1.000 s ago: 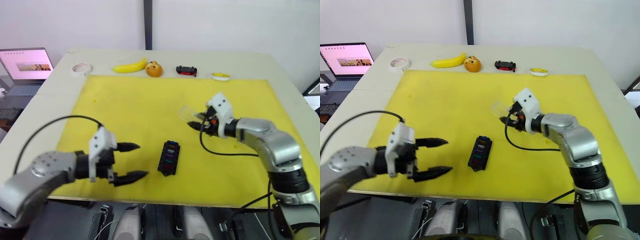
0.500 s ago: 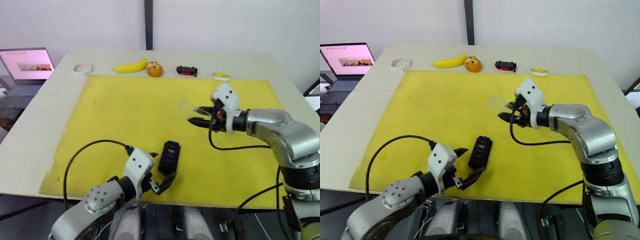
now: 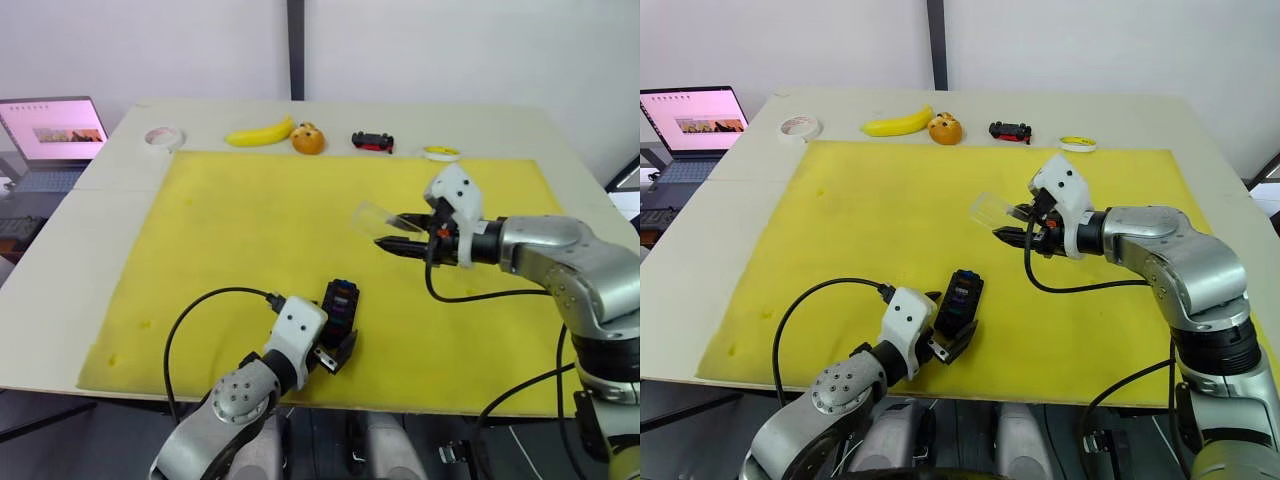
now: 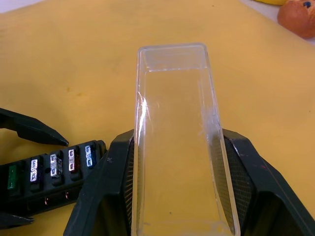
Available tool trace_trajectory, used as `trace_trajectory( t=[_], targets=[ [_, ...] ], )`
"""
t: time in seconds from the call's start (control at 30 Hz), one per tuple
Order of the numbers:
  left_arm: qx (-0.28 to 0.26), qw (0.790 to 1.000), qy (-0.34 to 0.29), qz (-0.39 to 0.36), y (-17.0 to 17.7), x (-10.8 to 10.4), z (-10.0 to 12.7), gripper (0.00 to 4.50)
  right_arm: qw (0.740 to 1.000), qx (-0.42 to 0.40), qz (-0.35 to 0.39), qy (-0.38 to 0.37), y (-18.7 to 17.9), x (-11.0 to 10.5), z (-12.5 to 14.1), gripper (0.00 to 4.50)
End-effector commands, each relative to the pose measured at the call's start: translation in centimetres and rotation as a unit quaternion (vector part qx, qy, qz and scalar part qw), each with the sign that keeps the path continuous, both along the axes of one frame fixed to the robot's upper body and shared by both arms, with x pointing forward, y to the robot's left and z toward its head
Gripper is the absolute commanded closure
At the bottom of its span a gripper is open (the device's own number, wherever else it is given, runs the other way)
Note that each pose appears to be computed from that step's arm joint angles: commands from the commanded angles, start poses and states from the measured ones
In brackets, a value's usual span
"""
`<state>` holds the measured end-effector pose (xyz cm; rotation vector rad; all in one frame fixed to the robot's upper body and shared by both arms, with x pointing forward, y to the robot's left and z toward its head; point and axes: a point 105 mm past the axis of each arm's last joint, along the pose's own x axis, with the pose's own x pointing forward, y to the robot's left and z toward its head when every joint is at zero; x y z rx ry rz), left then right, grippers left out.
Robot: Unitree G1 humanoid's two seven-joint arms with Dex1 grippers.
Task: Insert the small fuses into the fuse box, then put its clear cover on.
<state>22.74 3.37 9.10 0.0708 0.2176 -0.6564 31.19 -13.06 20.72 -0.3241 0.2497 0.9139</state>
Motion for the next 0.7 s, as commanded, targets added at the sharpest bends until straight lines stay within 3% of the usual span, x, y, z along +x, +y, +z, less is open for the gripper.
trace_trajectory(
  t=[0.03,0.13,0.23,0.47,0.6,0.7],
  targets=[
    [-0.002,1.0,-0.011,0.014,0.3,0.1,0.5,0.0,0.999,0.001,0.001,-0.04,0.0,-0.3,2.0,2.77],
    [-0.011,1.0,-0.011,0.021,0.6,0.0,0.7,0.85,0.999,0.0,0.002,-0.042,0.0,-0.3,1.9,2.77],
    [-0.01,1.0,-0.007,0.02,1.2,-0.1,0.8,2.17,0.999,-0.001,0.002,-0.043,0.1,-0.2,1.8,2.77],
    [-0.007,0.999,-0.014,-0.046,2.4,-0.4,1.8,2.18,0.999,0.001,-0.004,-0.051,0.0,0.1,1.7,2.77],
    [-0.02,0.992,-0.025,-0.12,4.0,0.5,3.1,2.18,0.998,0.005,-0.009,-0.058,0.0,0.1,1.8,2.77],
    [0.002,0.982,-0.037,-0.184,5.5,1.8,3.8,2.18,0.998,0.005,-0.011,-0.062,-0.2,0.0,1.6,2.77]
  ],
)
